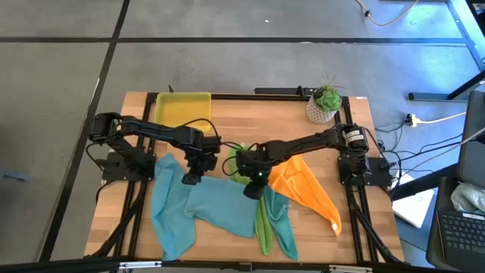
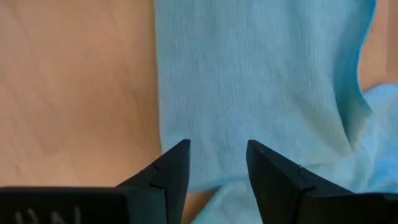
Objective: Fold microfiber towels
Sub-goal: Fold the center blue towel
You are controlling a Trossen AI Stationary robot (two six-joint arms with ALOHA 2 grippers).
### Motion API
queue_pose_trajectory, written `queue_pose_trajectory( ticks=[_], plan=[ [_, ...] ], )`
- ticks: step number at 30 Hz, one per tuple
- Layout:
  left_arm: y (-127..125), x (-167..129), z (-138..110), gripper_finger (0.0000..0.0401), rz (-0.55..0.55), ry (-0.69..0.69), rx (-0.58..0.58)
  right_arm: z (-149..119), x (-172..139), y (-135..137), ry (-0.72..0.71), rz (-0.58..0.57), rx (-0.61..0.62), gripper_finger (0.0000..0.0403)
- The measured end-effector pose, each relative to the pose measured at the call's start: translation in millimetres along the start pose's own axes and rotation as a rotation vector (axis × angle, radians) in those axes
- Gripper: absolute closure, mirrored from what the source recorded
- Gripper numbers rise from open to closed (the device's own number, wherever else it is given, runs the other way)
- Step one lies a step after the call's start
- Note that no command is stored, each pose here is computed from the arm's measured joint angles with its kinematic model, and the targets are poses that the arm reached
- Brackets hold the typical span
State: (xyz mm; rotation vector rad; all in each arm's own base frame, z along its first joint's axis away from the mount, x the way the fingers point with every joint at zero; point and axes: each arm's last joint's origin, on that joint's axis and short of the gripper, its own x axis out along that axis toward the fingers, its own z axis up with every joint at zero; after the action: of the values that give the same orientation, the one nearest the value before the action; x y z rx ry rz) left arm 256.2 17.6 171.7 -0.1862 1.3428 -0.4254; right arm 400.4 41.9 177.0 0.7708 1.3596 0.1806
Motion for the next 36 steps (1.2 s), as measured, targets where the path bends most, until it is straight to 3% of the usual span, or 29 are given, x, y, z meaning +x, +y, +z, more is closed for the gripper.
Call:
queue_pose_trajectory(
  ticks=[10, 18, 24, 31, 36],
  plan=[
    [8, -3, 12, 0.0249, -0.015, -0.141, 0.068, 1, -23, 13, 0.023, -0.16, -0.141, 0.0396],
    [27, 12, 7, 0.0248, -0.008, -0.06, 0.033, -2, -24, 12, 0.049, -0.199, -0.163, 0.0399],
    [37, 11, 8, 0.0248, 0.014, -0.093, 0.017, -4, -23, 26, 0.024, -0.243, -0.287, 0.0399],
    [39, 15, -1, 0.0248, -0.109, -0.031, 0.021, -5, -23, 28, 0.017, -0.273, -0.311, 0.0399],
    [43, 24, -6, 0.0248, -0.12, 0.036, 0.015, -5, -23, 28, 0.014, -0.284, -0.313, 0.0399]
  ],
)
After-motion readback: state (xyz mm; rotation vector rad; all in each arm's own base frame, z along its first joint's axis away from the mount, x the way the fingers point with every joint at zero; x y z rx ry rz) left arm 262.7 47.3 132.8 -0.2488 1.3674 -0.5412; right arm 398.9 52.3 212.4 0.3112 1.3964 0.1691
